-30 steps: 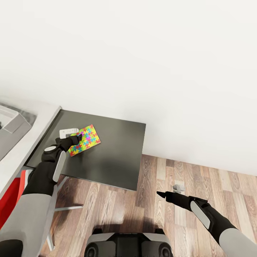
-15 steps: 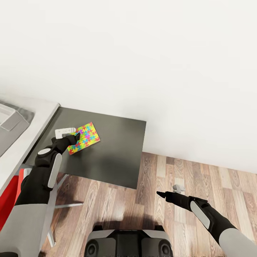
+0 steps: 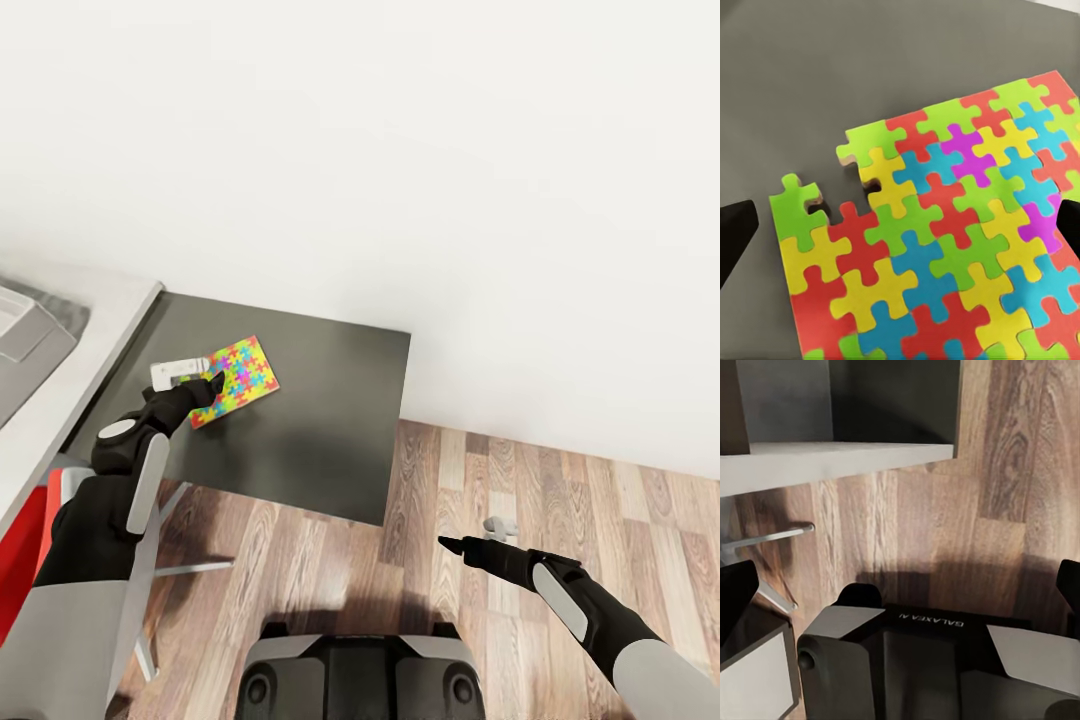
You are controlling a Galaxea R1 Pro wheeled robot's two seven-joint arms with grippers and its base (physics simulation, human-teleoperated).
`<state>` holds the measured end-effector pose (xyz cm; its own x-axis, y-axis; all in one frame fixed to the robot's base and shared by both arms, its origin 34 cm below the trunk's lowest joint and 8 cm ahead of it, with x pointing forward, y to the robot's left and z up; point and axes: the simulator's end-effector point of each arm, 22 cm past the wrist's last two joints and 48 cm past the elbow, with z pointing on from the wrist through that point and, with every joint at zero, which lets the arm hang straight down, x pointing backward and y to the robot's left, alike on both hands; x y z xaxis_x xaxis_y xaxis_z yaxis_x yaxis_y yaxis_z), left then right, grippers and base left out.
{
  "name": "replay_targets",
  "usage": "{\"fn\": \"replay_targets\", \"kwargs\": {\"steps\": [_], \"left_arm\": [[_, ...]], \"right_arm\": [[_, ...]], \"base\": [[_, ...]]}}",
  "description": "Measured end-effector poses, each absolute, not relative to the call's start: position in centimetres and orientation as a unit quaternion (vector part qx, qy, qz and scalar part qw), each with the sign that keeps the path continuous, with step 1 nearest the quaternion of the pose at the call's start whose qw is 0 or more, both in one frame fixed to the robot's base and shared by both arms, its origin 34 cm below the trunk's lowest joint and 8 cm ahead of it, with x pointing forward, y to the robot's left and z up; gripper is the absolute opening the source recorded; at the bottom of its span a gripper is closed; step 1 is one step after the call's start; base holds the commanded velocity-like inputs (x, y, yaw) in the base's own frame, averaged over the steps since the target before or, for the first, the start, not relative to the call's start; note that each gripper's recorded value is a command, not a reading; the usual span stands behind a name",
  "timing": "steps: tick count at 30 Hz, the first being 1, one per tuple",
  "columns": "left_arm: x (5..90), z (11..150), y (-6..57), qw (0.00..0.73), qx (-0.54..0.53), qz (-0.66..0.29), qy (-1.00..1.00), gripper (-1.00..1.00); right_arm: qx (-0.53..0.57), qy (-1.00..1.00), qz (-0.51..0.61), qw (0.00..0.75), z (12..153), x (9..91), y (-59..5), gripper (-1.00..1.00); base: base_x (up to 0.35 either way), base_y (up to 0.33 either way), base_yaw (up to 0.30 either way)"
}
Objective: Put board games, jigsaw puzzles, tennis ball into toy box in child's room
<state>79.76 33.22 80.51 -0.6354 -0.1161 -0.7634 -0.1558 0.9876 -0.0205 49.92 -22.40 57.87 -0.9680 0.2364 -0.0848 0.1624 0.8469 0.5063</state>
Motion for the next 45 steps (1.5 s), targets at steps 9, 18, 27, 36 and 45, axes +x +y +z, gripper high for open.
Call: {"fn": "replay_targets", "kwargs": {"steps": [9, 18, 27, 36, 45], "left_arm": [[79.5, 79.5, 33.2, 0.414, -0.075, 0.024, 0.907, 1.00], [79.2, 78.7, 33.2, 0.409, -0.075, 0.024, 0.909, 1.00], [79.0, 78.0, 33.4, 0.405, -0.077, 0.025, 0.911, 1.00], [79.0, 78.0, 33.5, 0.405, -0.078, 0.026, 0.911, 1.00], [78.9, 78.0, 33.4, 0.405, -0.078, 0.026, 0.911, 1.00]], "right_arm": [[0.106, 0.959, 0.255, 0.065, 57.3, 49.3, -22.4, 1.00], [0.108, 0.959, 0.255, 0.058, 56.7, 48.6, -22.3, 1.00], [0.107, 0.959, 0.256, 0.052, 56.3, 48.1, -22.0, 1.00], [0.107, 0.959, 0.256, 0.052, 56.3, 48.1, -22.0, 1.00], [0.107, 0.959, 0.256, 0.051, 56.3, 48.1, -22.0, 1.00]], "base": [[0.000, 0.000, 0.000], [0.000, 0.000, 0.000], [0.000, 0.000, 0.000], [0.000, 0.000, 0.000], [0.000, 0.000, 0.000]]}}
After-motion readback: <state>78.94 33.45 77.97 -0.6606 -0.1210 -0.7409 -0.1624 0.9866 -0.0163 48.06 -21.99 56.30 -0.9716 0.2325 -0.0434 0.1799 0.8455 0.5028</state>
